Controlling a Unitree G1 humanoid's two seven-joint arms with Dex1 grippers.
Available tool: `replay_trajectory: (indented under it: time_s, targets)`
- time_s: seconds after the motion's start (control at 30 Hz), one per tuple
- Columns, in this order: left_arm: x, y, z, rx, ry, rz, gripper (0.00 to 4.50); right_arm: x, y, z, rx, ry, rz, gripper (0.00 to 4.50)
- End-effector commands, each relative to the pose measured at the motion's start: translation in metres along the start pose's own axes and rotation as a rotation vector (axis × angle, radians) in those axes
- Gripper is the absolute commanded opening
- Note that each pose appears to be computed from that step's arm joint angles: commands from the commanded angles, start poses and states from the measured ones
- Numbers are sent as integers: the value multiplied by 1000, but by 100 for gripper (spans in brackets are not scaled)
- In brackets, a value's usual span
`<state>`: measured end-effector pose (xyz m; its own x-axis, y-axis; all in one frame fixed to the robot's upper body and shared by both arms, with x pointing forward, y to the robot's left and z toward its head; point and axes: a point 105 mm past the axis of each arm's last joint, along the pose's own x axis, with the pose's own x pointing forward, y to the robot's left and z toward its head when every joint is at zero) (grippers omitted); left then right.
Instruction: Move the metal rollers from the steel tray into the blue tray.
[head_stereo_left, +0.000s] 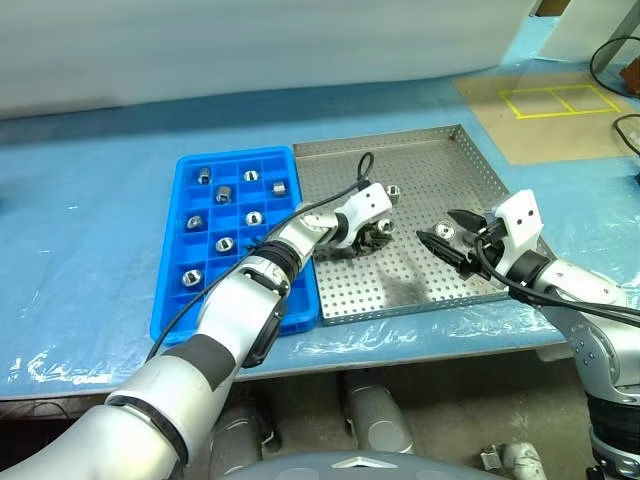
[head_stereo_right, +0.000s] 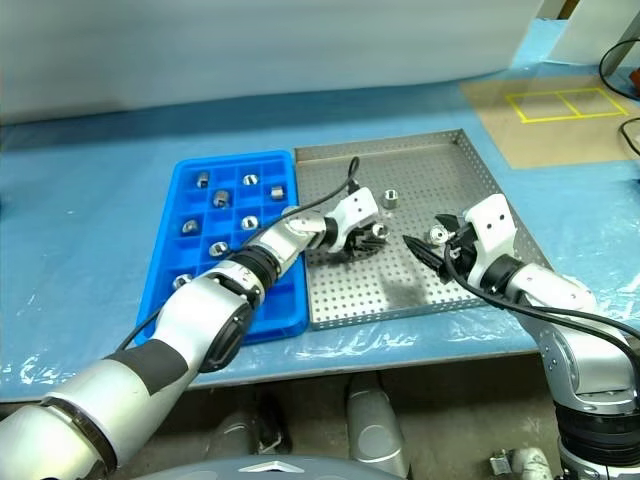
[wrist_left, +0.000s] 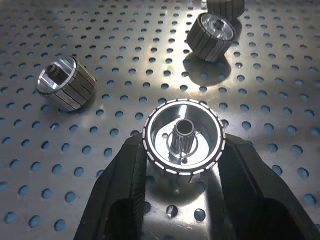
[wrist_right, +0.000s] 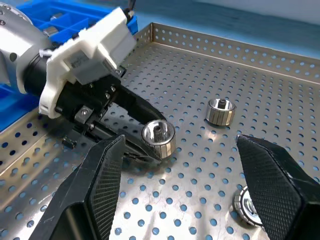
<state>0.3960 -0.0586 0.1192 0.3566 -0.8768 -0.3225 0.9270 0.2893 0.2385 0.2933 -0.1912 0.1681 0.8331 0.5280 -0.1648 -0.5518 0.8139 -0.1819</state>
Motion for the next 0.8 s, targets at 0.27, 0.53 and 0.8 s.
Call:
replay_trajectory:
  time_s: [0.27,0.53,0.8]
  targets:
    - [-55,39,53,134,-202,22,174,24,14,35,-87,-84,158,363]
    - [-120,28,42,201,-216,-23,174,67,46,55,-121,-146,397,363]
    - [-176,25,31,144,-168,101,174,91,81,65,-143,-173,650,363]
